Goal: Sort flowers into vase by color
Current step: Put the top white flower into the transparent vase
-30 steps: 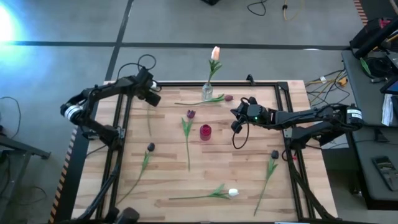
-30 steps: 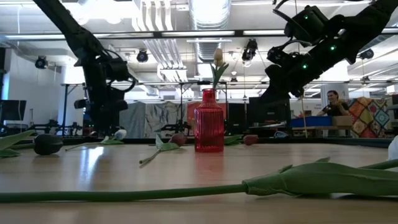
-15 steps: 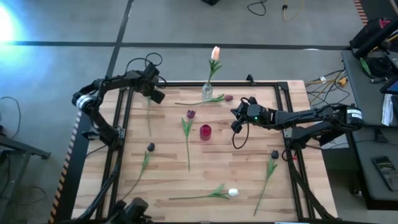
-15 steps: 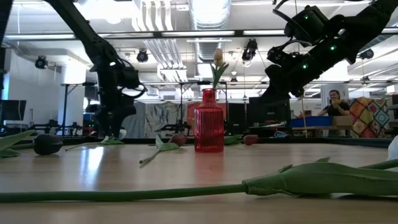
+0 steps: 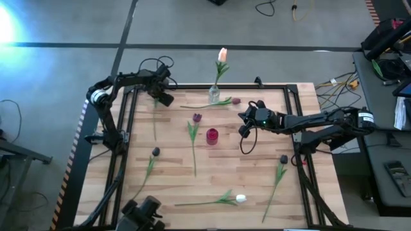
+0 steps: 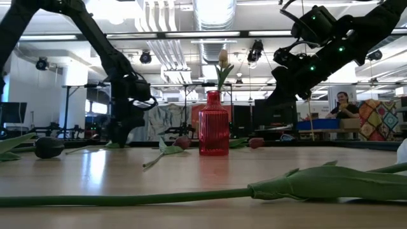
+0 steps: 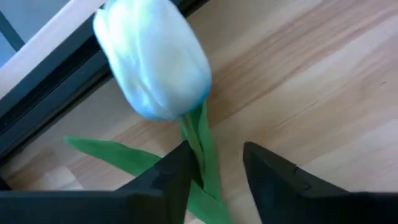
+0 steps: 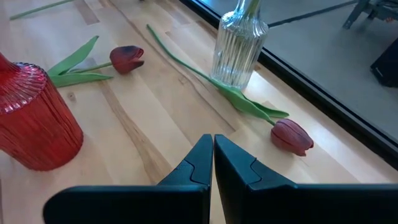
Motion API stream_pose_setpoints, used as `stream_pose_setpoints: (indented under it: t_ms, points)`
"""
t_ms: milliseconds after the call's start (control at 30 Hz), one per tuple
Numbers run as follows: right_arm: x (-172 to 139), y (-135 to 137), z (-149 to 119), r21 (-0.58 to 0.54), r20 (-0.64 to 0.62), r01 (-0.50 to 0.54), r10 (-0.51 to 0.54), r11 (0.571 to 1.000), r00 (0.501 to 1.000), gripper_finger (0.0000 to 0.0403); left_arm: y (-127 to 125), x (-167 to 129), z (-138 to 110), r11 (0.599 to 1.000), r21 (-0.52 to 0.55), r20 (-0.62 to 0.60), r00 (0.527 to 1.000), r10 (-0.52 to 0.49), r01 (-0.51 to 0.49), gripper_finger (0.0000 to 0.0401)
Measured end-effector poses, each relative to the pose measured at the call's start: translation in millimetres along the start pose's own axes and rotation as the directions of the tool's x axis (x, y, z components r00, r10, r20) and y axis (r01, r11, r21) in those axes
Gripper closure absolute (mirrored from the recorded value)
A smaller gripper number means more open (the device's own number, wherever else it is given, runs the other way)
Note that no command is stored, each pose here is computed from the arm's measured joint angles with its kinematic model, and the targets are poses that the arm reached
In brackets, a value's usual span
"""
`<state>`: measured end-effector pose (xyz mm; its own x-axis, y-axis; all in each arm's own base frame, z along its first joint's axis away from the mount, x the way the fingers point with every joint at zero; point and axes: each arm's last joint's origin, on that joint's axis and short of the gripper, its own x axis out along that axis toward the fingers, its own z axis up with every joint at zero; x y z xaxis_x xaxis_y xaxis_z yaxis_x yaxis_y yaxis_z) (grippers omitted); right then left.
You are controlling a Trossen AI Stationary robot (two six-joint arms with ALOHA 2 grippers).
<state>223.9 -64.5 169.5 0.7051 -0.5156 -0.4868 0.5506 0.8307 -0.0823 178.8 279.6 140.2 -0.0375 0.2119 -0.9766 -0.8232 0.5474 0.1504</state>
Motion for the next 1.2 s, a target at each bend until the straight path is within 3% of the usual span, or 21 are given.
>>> stream_pose_setpoints:
  t_ms: [300, 567, 667, 800, 967, 1200]
  points:
    - [0, 0, 1, 0.002, 0.007, -0.002, 0.002, 1.000, 1.000, 0.0394, 6, -32, 4, 0.999, 0.037, 0.156, 0.988, 0.013, -0.019, 0.0393]
    - [0, 1, 1, 0.007, 0.008, -0.002, 0.002, 1.000, 1.000, 0.0394, 9, -81, 1, 0.993, 0.053, 0.344, 0.932, -0.115, 0.103, 0.0400]
    - [0, 1, 1, 0.008, 0.007, -0.005, 0.005, 1.000, 1.000, 0.0394, 10, -96, -3, 0.993, 0.050, 0.380, 0.917, -0.120, 0.109, 0.0401]
    - [-1, 2, 0, 0.006, 0.008, -0.007, 0.007, 1.000, 1.000, 0.0394, 10, -100, -14, 0.991, 0.063, 0.320, 0.938, -0.132, 0.118, 0.0401]
    - [-1, 2, 0, 0.006, 0.007, -0.007, 0.007, 1.000, 1.000, 0.0394, 8, -85, -16, 0.988, 0.067, 0.214, 0.965, -0.151, 0.140, 0.0394]
    - [-1, 2, 0, 0.006, 0.007, -0.007, 0.007, 1.000, 1.000, 0.0394, 2, -43, -12, 0.986, 0.057, 0.039, 0.987, -0.157, 0.154, 0.0314]
